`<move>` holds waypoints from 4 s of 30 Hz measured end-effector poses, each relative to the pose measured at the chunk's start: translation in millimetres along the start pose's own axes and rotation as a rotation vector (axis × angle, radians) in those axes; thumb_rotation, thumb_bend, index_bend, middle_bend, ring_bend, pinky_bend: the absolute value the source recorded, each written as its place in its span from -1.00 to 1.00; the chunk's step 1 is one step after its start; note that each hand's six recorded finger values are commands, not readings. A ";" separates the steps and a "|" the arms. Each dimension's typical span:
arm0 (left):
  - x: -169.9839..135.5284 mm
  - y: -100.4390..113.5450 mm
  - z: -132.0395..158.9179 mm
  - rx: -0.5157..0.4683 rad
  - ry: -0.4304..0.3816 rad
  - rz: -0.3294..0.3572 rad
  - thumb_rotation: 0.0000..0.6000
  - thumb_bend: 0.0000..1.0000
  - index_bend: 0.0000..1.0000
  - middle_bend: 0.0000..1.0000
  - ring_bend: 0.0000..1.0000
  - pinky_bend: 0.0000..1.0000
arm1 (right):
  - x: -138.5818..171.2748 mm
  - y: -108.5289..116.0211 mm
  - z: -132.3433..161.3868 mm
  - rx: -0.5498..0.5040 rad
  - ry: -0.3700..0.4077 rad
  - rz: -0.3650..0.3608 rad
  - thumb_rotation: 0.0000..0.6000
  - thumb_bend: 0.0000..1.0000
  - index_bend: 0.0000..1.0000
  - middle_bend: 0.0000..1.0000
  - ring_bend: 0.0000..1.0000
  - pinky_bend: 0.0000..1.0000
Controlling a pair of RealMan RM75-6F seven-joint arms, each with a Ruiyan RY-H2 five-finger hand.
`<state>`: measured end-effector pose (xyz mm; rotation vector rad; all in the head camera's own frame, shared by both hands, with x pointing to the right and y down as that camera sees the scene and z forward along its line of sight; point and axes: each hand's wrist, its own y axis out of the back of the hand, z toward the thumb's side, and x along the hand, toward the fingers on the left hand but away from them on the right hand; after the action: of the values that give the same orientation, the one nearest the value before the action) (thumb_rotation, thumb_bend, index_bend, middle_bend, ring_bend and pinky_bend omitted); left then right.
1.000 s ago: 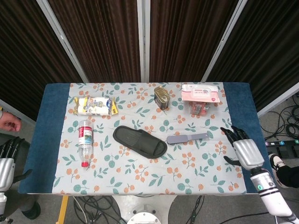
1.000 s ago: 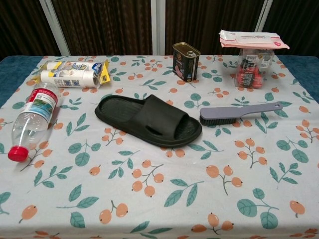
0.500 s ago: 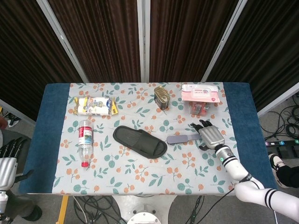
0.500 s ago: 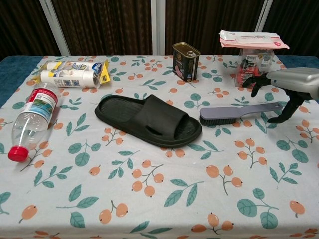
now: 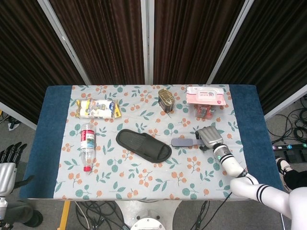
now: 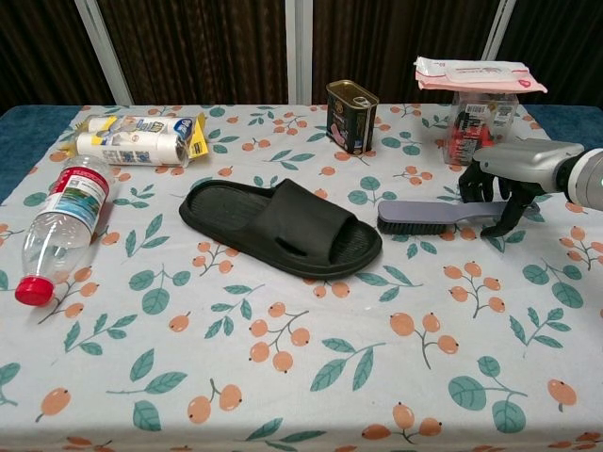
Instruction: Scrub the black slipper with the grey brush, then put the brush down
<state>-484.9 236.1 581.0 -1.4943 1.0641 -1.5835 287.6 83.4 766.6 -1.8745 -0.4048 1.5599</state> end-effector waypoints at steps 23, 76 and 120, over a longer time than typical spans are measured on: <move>5.6 7.8 -0.4 -0.027 -0.017 0.043 1.00 -0.73 -0.68 -0.65 -0.80 -0.70 | -8.0 6.0 7.2 -0.079 0.011 0.006 1.00 -0.63 1.00 0.82 0.95 1.00; 196.8 -131.9 325.0 0.044 -0.699 -0.526 1.00 -0.48 -0.45 -0.36 -0.69 -0.70 | -3.9 75.1 97.8 0.079 0.188 -0.154 1.00 -0.33 1.00 0.96 1.00 1.00; 198.4 -129.4 325.3 0.071 -0.725 -0.460 1.00 -0.50 -0.27 -0.18 -0.55 -0.64 | -18.2 26.2 118.7 0.232 0.333 -0.124 1.00 -0.33 1.00 0.97 1.00 1.00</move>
<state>-172.5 78.8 780.0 -2.1243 0.2596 -1.1556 165.3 87.0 754.4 -1.8440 -0.1779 1.1343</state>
